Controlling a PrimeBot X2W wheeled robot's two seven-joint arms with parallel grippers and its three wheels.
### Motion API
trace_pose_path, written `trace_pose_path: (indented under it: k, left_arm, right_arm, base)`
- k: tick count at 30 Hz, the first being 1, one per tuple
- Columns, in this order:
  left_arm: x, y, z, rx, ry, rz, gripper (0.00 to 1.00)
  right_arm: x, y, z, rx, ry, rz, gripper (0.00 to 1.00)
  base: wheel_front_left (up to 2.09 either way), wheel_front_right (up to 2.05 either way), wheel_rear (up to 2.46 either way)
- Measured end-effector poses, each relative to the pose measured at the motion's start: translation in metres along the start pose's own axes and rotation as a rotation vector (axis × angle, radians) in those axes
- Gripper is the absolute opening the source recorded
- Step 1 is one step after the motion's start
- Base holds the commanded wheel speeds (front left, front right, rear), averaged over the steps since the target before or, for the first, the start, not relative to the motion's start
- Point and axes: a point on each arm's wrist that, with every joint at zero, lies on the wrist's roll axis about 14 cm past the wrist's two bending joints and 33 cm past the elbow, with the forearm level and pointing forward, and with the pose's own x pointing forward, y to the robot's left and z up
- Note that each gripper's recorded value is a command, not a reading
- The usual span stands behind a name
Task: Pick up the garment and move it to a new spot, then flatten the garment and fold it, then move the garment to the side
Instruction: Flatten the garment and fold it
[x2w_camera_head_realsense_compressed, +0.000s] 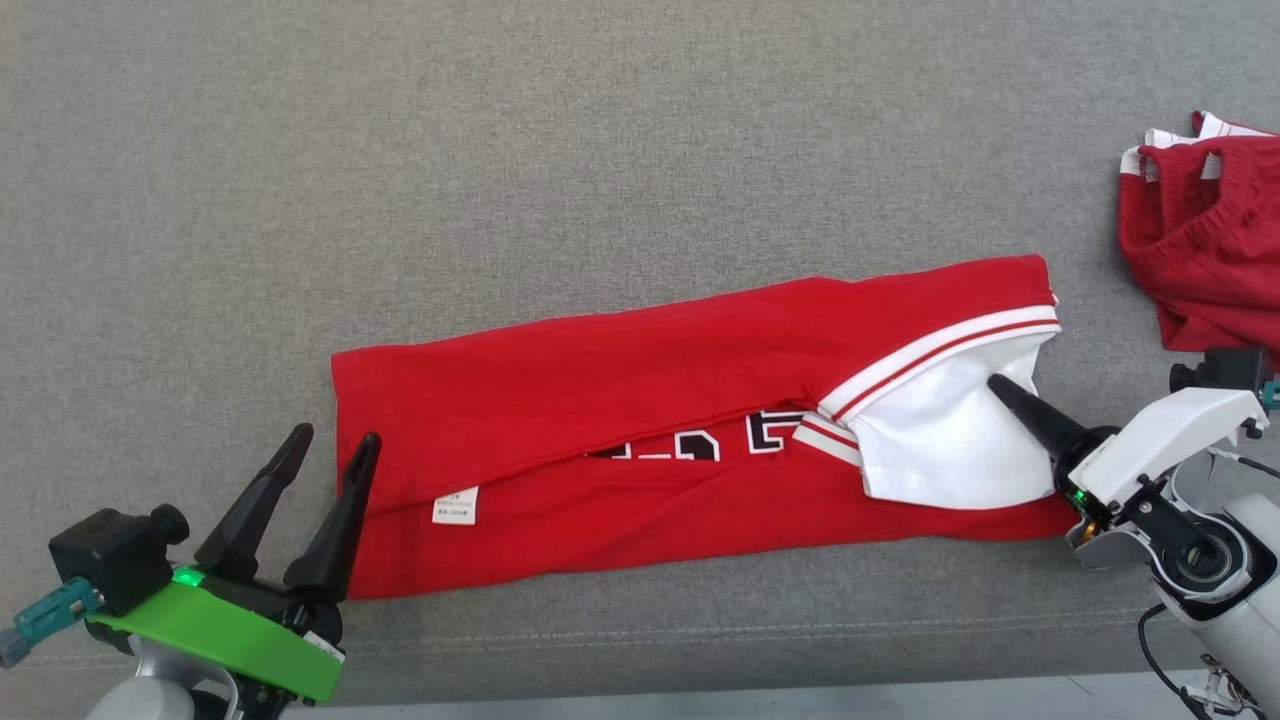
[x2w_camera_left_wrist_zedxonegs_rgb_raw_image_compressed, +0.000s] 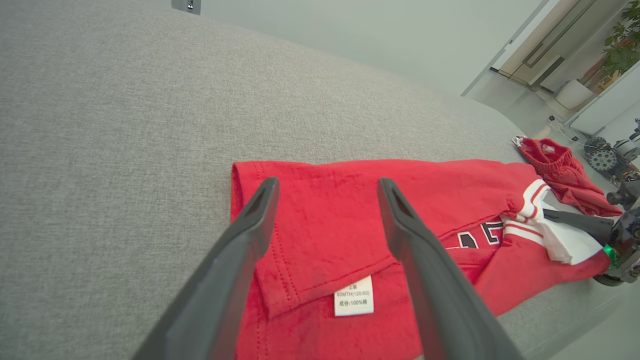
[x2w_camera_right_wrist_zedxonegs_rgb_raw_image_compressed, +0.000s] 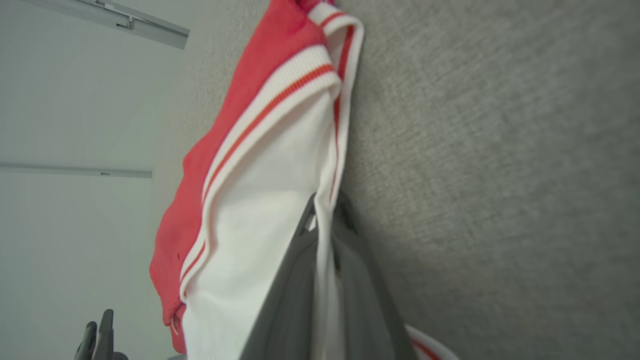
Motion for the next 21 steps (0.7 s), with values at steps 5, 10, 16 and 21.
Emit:
trace_pose_path:
  k: [5, 10, 16, 21]
  left_arm:
    - [0.002, 0.001, 0.004, -0.002, -0.014, 0.003, 1.00]
    - [0.005, -0.001, 0.008, -0.004, -0.030, -0.002, 1.00]
    - [0.008, -0.007, 0.008, -0.011, -0.037, -0.019, 1.00]
    - [0.011, -0.009, 0.011, -0.023, -0.055, -0.018, 1.00]
  right_arm:
    - [-0.002, 0.000, 0.017, -0.009, -0.038, 0.003, 0.00]
    - [-0.012, -0.001, 0.045, -0.042, -0.099, 0.003, 0.00]
    - [-0.028, -0.011, 0.072, -0.082, -0.153, -0.031, 0.00]
    - [-0.036, -0.003, 0.087, -0.111, -0.182, -0.005, 0.00]
  base:
    - [0.00, 0.00, 0.00]
    - [0.00, 0.00, 0.00]
    - [0.00, 0.00, 0.00]
    - [0.00, 0.00, 0.00]
